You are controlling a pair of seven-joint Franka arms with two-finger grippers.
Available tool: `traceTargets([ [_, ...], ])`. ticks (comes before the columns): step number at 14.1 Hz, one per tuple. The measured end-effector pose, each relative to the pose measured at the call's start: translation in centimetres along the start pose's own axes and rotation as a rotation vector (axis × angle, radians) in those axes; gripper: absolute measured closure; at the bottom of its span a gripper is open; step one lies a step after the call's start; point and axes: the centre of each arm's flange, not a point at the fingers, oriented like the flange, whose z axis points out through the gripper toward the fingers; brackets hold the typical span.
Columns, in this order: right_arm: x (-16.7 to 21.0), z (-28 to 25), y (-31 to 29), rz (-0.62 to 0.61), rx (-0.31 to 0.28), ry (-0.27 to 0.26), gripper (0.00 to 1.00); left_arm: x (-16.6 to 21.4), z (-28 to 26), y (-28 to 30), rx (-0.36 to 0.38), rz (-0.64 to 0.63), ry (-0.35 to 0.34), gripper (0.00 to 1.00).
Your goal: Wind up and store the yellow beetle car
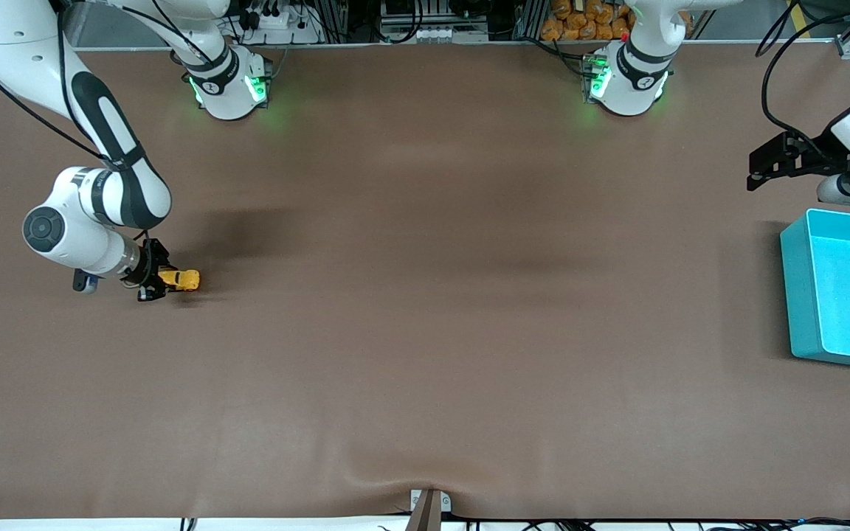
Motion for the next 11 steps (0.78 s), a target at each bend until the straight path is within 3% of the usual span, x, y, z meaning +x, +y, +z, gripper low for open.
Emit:
traceTargets([
  [11,0.29,0.0,0.0,0.047,0.005,0.0,0.59,0.0,0.0,0.0,0.0,0.0,0.0,0.0],
])
